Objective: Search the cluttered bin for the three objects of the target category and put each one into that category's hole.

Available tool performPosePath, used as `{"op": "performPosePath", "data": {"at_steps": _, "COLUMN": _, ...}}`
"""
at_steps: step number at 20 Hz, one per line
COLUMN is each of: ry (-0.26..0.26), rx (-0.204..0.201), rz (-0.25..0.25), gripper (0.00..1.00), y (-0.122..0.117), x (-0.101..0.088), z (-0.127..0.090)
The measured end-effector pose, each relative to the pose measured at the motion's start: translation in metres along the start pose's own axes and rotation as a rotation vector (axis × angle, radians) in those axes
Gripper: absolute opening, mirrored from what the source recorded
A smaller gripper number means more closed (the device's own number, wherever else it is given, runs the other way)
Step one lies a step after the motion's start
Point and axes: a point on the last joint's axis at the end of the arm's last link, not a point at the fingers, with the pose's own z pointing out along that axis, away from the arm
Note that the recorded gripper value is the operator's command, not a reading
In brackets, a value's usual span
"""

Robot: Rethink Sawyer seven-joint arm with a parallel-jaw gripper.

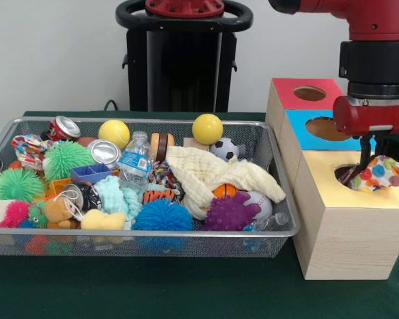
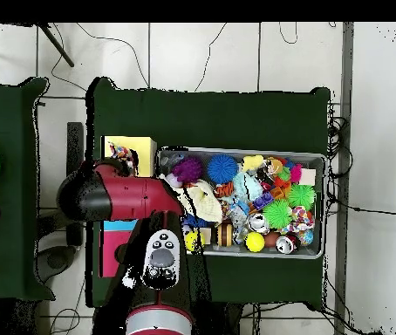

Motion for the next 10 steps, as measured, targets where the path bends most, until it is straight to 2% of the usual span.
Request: {"op": "performPosePath", "data": {"at_steps": 10, "ry": -0.024, "rx": 0.011, "rz": -0.006, "gripper": 0.00, "y": -0.0025, "x": 0.0030, "z": 0.0082}}
